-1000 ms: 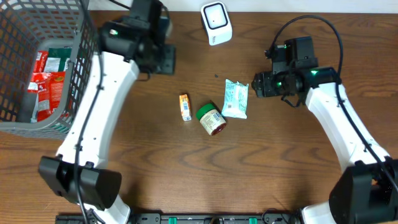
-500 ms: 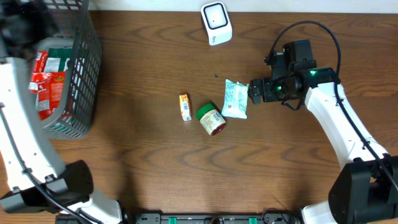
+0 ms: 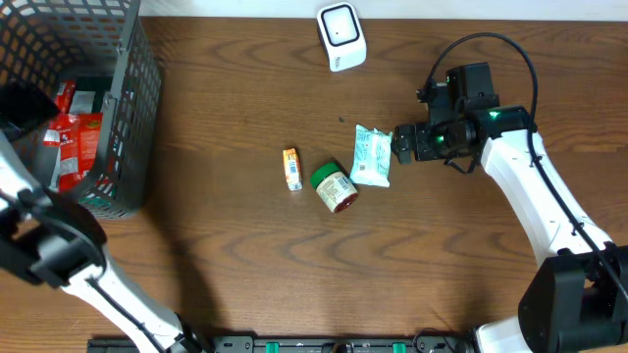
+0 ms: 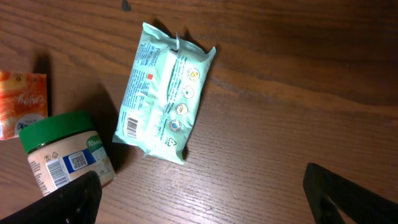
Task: Scan the item barcode
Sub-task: 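Reach the left gripper into the basket and grasp the red snack bag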
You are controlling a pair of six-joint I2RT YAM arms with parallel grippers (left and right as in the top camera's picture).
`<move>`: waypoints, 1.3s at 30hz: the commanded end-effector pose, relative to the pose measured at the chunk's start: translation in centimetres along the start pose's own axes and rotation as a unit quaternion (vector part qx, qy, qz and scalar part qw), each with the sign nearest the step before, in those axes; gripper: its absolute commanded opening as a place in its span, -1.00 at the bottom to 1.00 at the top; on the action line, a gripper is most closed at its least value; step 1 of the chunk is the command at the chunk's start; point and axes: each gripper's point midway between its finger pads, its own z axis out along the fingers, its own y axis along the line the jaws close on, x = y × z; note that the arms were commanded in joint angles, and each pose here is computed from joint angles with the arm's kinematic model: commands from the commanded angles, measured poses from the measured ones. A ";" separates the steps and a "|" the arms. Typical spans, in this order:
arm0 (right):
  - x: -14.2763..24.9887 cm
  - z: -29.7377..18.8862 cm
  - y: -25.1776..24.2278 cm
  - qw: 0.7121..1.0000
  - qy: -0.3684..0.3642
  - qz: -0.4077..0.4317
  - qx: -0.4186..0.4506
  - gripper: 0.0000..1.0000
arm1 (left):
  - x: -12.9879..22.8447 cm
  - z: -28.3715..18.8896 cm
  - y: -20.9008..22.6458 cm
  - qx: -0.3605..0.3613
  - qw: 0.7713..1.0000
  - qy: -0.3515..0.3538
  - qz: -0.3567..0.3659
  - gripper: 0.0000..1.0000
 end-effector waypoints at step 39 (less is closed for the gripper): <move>1.1 0.9 -0.2 1.000 0.014 0.002 -0.002 0.98 | 2.1 10.2 -3.3 0.100 0.984 0.115 0.090 -0.85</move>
